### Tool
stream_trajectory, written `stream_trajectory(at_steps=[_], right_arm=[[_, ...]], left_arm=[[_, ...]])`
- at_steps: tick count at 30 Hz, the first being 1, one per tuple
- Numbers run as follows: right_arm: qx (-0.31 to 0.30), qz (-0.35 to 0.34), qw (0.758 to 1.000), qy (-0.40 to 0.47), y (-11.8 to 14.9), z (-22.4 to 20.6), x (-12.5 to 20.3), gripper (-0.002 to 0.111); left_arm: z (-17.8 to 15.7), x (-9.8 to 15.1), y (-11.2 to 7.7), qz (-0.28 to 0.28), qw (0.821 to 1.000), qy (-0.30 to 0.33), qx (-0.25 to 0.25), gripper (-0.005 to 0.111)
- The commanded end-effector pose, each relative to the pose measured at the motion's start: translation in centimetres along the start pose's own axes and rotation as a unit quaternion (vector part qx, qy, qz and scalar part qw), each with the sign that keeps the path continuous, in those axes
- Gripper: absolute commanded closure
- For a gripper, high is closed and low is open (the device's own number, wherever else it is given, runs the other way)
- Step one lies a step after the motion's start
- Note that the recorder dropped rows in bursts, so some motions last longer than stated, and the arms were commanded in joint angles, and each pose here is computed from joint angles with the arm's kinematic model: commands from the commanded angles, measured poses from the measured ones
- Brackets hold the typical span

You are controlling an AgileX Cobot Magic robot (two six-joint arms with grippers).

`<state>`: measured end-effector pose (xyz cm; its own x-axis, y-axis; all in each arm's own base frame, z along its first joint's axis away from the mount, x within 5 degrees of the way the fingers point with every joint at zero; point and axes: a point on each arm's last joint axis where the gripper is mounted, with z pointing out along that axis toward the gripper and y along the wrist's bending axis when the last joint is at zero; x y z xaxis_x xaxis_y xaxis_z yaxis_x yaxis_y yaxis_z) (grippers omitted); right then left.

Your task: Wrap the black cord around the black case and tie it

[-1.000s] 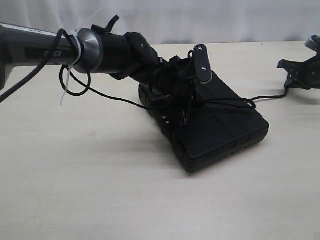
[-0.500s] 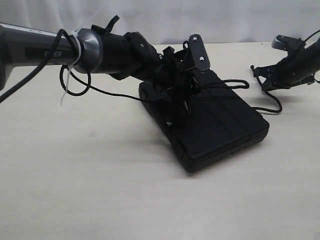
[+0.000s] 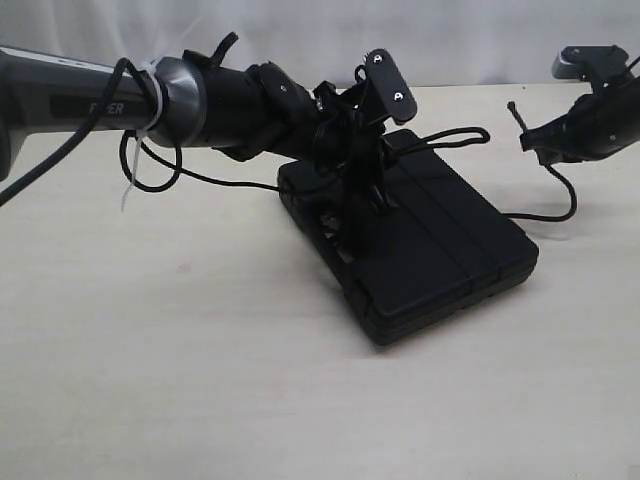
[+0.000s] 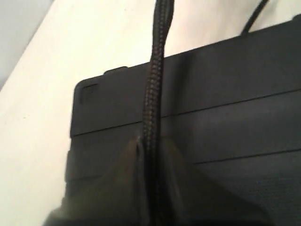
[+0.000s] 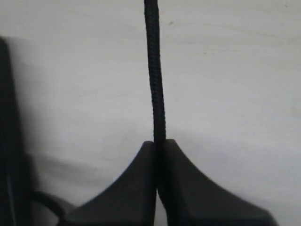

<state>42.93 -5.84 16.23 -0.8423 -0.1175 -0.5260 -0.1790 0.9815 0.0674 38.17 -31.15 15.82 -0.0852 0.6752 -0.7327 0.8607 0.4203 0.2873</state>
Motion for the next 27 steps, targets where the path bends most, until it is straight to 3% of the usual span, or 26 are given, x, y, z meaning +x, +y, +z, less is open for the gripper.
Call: stream_trajectory(at_steps=[1,12,22,23,27], right_arm=[[-0.027,-0.047,0.998,-0.010,1.8,-2.0,0.5,0.104],[-0.107,-0.161,0.981,0.005,4.6,-5.8,3.0,0.104],[-0.144,-0.162,0.976,0.023,5.3,-6.4,3.5,0.104],[-0.134,-0.143,0.980,0.017,5.2,-6.3,3.3,0.104],[-0.006,0.054,0.999,0.006,2.9,-6.1,2.6,0.103]], left_arm=[[-0.5,-0.5,1.1,-0.045,0.998,-0.013,-0.051,0.107],[0.3,0.3,1.2,-0.065,0.995,-0.006,-0.070,0.107],[0.4,0.3,1.0,-0.064,0.996,-0.006,-0.066,0.107],[0.4,0.3,1.0,-0.064,0.996,-0.006,-0.065,0.107],[0.4,0.2,0.9,-0.062,0.996,-0.006,-0.065,0.107]])
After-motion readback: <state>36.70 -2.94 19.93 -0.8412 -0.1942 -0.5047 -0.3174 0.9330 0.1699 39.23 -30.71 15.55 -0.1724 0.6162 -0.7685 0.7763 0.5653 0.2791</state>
